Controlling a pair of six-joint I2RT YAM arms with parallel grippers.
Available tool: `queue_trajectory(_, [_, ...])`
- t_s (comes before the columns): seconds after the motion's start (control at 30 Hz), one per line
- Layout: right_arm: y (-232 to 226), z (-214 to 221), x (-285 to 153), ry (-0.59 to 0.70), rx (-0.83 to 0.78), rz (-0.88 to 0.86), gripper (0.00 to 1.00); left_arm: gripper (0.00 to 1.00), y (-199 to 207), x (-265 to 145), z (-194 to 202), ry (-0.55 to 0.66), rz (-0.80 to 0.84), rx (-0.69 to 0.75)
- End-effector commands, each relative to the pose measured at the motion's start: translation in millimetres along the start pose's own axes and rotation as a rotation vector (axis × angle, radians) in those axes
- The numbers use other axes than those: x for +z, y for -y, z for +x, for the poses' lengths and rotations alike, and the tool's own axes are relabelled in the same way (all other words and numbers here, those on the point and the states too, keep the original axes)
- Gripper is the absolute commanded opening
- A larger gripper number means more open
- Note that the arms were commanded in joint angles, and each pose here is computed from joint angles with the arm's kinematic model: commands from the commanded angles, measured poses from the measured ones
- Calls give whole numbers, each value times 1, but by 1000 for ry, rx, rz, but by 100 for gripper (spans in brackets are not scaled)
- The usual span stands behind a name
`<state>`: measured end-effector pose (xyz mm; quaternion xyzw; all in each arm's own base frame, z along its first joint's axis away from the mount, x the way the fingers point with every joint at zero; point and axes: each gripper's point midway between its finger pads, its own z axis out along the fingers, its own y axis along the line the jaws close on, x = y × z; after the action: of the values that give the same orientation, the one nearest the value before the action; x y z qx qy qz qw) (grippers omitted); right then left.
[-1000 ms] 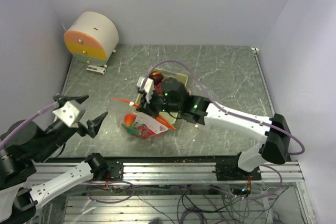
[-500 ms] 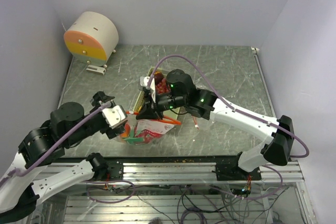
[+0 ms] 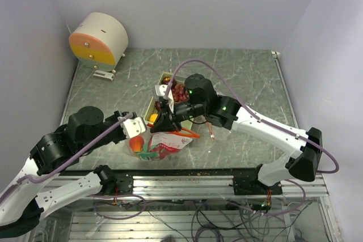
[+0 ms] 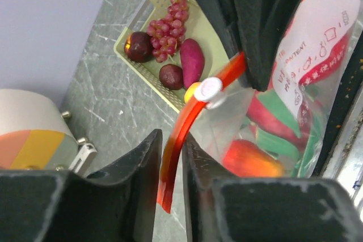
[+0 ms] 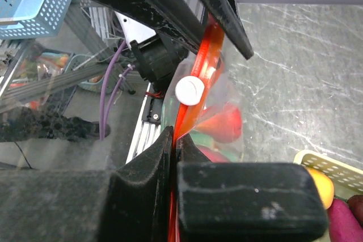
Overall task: Place the food in the zip-top bag and seal the zipper
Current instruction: Zip the zipper food storage bag at the center of the board.
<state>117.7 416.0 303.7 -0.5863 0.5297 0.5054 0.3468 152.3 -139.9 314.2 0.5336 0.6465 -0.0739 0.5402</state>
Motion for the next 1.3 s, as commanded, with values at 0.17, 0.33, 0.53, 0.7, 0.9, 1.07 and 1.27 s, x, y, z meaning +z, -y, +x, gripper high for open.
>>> queue_trajectory(0.17, [-3,-31,-15,85,-88,37,5,7,5,11,0,-6,19,-39])
queue_trajectory(0.33, [9,-40,-28,140,-138,168,42,7,6,13,-5,25,11,-85])
queue_trajectory(0.53, [15,-53,-36,209,-195,232,55,7,9,15,-5,14,20,-117])
queue_trajectory(0.7, [18,-51,-24,200,-154,253,54,7,9,22,1,-39,19,-153])
queue_trajectory(0.9, [35,-30,-11,155,-19,532,51,7,11,34,12,-116,7,-192])
queue_trajectory(1.07, [34,-7,-17,118,55,722,50,7,8,35,11,-108,-7,-197])
queue_trajectory(1.27, [42,3,-32,120,171,834,48,7,8,32,4,-76,-4,-207])
